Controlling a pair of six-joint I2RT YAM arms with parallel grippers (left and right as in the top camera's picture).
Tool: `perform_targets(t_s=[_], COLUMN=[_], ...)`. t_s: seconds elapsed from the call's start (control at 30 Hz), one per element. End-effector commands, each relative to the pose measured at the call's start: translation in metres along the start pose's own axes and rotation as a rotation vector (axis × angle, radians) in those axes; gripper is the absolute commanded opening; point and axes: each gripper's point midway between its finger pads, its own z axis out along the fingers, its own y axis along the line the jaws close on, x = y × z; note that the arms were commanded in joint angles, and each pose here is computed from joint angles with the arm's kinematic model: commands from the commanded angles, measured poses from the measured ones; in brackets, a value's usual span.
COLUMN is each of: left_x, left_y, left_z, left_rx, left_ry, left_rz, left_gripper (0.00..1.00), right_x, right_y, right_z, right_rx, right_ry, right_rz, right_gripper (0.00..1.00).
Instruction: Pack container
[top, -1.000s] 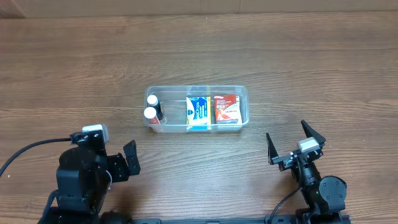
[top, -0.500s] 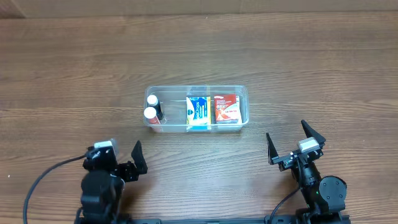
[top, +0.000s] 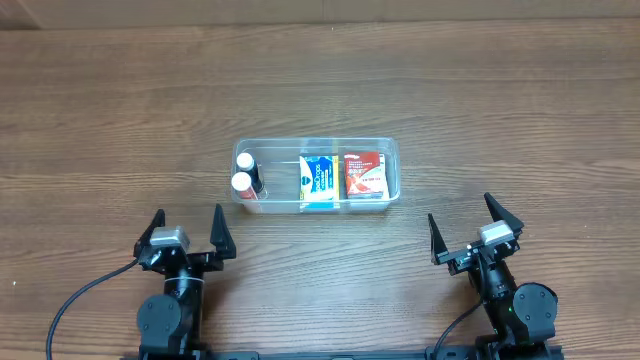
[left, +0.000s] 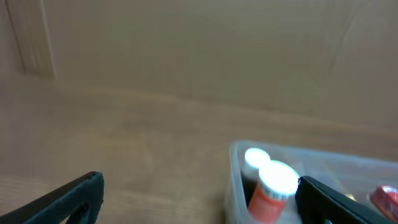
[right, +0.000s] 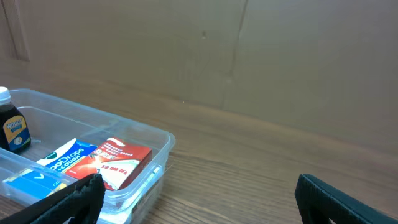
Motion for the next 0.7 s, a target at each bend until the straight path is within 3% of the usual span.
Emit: perform_targets(t_s=[0.0,0.13,0.67], left_x=[-0.014,0.017,0.018], left_y=[0.002,0.000,-0.004], left_z=[-0.001,-0.001,-0.001], left_rx=[-0.014,0.013,0.035], left_ry=[-0.067,0.059,0.064], left_rz=[0.098,0.107,0.107], left_gripper=[1.00,1.00,1.00], right_x=[0.001,0.001,0.001], right_y=[0.000,0.000,0.000], right_z=[0.000,0.000,0.000], right_rx=[0.005,0.005,0.005], right_ry=[-0.006,-0.006,-0.006], right_rz=[-0.001,-0.001,-0.001], right_gripper=[1.00,1.00,1.00])
